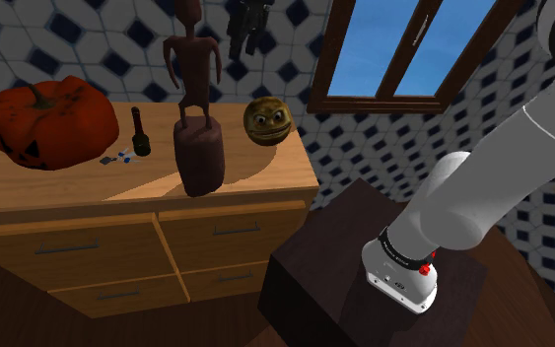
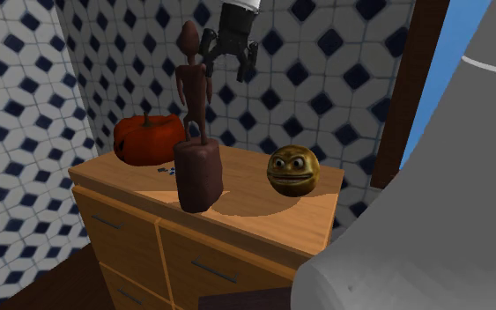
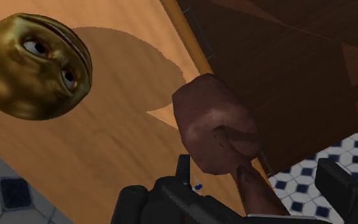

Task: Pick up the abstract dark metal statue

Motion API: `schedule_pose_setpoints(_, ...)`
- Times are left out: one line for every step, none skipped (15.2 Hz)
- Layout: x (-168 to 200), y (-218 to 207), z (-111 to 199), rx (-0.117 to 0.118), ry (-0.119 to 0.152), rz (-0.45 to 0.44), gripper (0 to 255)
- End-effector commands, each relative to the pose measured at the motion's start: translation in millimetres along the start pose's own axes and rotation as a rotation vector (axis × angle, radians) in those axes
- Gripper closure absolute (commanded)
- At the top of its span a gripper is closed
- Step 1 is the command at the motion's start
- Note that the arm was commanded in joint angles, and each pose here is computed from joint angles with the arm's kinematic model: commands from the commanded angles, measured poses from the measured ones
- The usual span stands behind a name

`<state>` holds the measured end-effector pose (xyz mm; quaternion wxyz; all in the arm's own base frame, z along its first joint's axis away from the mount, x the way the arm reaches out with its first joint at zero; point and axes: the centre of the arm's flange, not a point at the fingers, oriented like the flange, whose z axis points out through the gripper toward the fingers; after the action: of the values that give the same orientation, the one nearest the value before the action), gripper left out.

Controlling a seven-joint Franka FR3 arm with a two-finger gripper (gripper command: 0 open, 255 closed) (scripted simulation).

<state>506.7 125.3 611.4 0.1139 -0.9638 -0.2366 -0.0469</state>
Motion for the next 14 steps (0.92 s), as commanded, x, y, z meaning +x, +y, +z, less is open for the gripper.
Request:
schedule_pose_setpoints(18.5,-7.4,-7.5,0.014,0.023,-0.059,0)
schedule_pose_setpoints(27.9,-12.3,-11.1,0.021,0.034,-0.087,0)
schedule_pose_setpoints(37.2,-17.5,-14.8,0.028,0.046,-0.115,0)
schedule_pose_setpoints(46.3,-22.9,-18.6,0.035,0.057,-0.144,0)
schedule_pose_setpoints(55.2,-28.6,-22.6,0.042,0.068,-0.172,0)
schedule_pose_setpoints(63.3,-34.0,-26.4,0.049,0.078,-0.198,0)
schedule_pose_setpoints(62.5,-33.0,-21.3,0.049,0.078,-0.198,0)
schedule_pose_setpoints(61.8,-31.9,-16.1,0.049,0.078,-0.198,0)
schedule_pose_setpoints(61.0,-30.9,-11.0,0.049,0.078,-0.198,0)
schedule_pose_setpoints(60.2,-29.8,-5.9,0.049,0.078,-0.198,0)
schedule_pose_setpoints(59.5,-28.8,-0.8,0.049,0.078,-0.198,0)
schedule_pose_setpoints(58.7,-27.7,4.3,0.049,0.078,-0.198,0)
schedule_pose_setpoints(57.9,-26.7,9.4,0.049,0.078,-0.198,0)
schedule_pose_setpoints(57.5,-26.1,12.4,0.049,0.078,-0.198,0)
